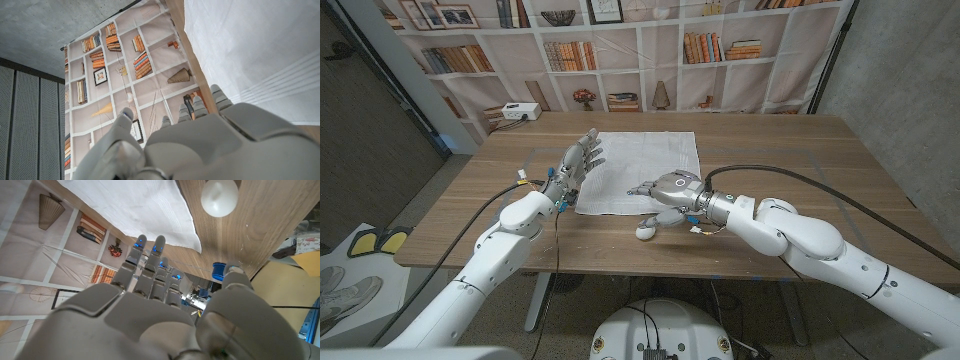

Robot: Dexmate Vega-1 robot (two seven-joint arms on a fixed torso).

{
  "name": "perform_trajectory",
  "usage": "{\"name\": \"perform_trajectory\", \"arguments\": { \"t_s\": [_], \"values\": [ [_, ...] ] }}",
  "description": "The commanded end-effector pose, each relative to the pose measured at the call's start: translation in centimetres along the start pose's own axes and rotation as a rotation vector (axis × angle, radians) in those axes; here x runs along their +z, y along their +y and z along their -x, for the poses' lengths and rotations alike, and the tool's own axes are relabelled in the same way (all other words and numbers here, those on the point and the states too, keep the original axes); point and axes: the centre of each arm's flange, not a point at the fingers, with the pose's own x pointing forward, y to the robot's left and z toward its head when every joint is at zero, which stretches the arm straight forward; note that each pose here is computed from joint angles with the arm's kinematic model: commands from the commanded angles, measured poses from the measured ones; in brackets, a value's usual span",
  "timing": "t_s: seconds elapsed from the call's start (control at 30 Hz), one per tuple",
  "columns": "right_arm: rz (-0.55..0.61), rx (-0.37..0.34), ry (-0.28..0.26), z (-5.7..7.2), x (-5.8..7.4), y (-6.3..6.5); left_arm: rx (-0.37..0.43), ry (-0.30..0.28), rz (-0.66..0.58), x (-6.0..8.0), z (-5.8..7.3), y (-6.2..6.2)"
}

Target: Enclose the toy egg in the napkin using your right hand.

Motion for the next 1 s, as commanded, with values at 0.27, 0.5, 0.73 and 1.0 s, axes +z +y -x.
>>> {"name": "perform_trajectory", "arguments": {
  "t_s": [0.27,0.5,0.73,1.0],
  "values": [
    [0.019,0.056,0.063,-1.0,2.1,2.5,-0.030,0.027,0.000,-0.3,-0.9,0.7],
    [0.004,0.080,0.071,-1.3,2.3,3.5,-0.032,0.028,-0.009,0.1,-0.8,1.0],
    [0.000,0.090,0.087,-1.5,2.4,4.4,-0.042,0.030,-0.021,0.5,-1.0,1.0],
    [-0.012,0.110,0.102,-1.1,2.6,5.3,-0.059,0.022,-0.024,0.8,-1.4,0.8]
  ]
}}
